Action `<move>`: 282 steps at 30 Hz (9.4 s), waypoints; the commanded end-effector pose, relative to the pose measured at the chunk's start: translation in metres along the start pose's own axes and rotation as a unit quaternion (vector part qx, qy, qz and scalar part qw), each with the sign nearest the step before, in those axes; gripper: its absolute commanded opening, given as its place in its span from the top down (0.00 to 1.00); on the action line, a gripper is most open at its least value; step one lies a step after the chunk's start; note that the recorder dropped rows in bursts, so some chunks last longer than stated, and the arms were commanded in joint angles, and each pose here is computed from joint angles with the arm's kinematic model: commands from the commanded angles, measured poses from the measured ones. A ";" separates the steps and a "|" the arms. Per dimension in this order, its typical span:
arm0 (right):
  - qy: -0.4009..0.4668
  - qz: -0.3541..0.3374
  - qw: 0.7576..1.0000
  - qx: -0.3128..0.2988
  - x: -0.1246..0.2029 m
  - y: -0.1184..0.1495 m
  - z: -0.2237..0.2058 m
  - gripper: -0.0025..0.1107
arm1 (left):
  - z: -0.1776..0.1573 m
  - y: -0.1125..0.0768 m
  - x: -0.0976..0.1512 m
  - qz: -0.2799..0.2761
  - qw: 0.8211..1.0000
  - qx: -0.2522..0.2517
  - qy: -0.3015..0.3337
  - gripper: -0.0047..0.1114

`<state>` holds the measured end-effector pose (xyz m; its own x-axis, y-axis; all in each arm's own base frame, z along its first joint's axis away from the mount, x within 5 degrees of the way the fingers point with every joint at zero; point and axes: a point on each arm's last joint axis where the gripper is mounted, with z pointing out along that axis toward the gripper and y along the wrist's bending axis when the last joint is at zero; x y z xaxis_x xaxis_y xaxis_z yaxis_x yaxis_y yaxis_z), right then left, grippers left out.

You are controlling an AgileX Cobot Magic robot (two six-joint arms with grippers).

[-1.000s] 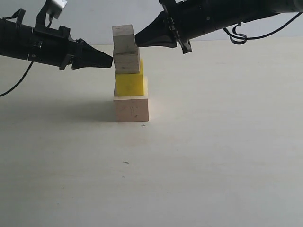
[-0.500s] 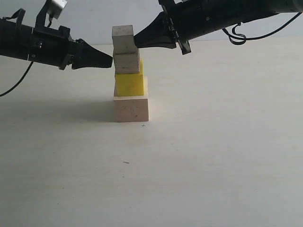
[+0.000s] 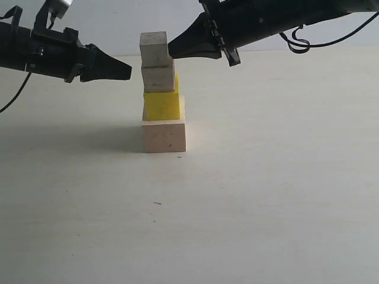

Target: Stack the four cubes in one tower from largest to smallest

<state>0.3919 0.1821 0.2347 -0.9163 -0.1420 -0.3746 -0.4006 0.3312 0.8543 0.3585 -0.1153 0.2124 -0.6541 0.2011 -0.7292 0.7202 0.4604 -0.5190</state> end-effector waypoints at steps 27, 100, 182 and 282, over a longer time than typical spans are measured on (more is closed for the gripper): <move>-0.206 -0.090 0.955 0.196 0.035 0.044 -0.097 0.98 | -0.075 -0.066 -0.005 0.016 0.974 -0.190 -0.125 0.96; -0.546 -0.337 0.679 0.357 0.210 0.217 -0.214 0.98 | -0.231 -0.230 0.162 0.124 0.657 -0.539 -0.512 0.96; -0.547 -0.342 0.675 0.358 0.214 0.218 -0.214 0.98 | -0.158 -0.150 0.246 -0.011 0.808 -0.522 -0.273 0.96; -0.412 -0.195 0.722 0.521 0.355 0.031 -0.151 0.98 | -0.159 -0.150 0.246 -0.006 0.808 -0.523 -0.272 0.96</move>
<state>0.0537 0.0017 0.1835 -0.2557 0.0398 -0.9659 -0.0202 0.9987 0.0465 0.0533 0.0026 0.1818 -0.2638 -0.0928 -0.9601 -0.0689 0.9946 -0.0773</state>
